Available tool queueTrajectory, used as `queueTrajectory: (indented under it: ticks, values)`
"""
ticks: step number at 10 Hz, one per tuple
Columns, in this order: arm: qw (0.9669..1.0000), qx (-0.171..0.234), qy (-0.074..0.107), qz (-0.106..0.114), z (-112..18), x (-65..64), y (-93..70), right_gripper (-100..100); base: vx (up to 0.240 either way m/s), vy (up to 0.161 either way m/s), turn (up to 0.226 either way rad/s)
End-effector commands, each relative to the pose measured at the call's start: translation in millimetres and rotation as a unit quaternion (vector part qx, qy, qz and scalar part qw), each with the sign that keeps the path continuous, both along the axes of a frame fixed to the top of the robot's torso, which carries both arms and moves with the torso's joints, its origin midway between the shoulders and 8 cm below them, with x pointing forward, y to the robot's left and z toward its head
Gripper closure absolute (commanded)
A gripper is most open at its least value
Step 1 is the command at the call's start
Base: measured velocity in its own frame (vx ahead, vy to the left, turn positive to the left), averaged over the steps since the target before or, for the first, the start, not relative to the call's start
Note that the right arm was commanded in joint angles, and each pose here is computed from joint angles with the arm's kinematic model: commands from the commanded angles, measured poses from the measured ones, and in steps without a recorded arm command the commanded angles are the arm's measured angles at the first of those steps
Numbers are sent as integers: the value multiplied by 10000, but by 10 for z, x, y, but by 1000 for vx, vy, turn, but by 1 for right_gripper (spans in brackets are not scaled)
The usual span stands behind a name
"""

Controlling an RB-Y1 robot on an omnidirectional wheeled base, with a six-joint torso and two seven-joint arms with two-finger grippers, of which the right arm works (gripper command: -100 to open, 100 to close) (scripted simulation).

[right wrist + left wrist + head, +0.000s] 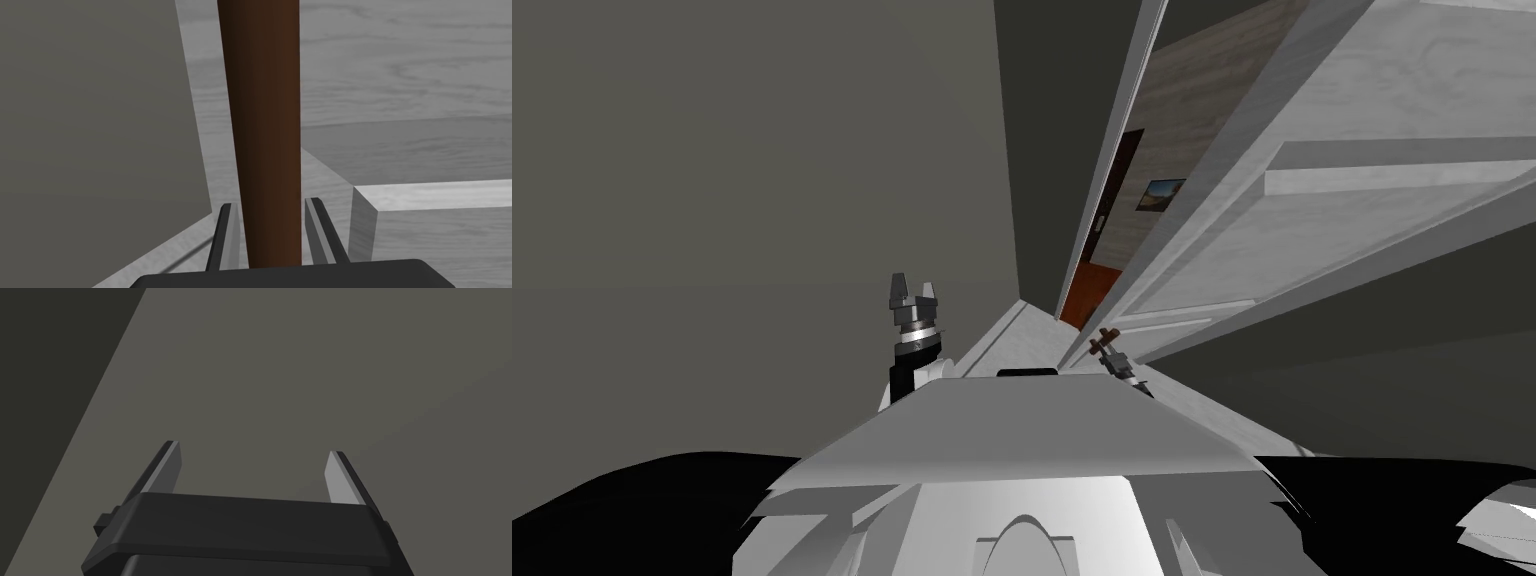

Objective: Pull the door open

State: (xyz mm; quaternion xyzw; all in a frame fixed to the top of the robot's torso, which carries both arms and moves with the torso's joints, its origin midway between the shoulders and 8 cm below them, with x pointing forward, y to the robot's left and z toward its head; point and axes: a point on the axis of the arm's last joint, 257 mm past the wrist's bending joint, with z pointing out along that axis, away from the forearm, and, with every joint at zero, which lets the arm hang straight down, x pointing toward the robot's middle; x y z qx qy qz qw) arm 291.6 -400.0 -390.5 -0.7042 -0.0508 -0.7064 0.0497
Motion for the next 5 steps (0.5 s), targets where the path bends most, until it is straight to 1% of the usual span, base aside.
queueTrajectory:
  ticks: [1,2,3,5]
  values:
    - [10000,0,0,0,0,0,0,100,-100,-31,14]
    - [10000,3,20,28,-14,-19,4,100,-128,-49,140]
    - [10000,3,19,41,-13,-24,3,100,-219,-72,186]
    - [10000,4,18,71,-13,-34,-1,100,-207,-79,142]
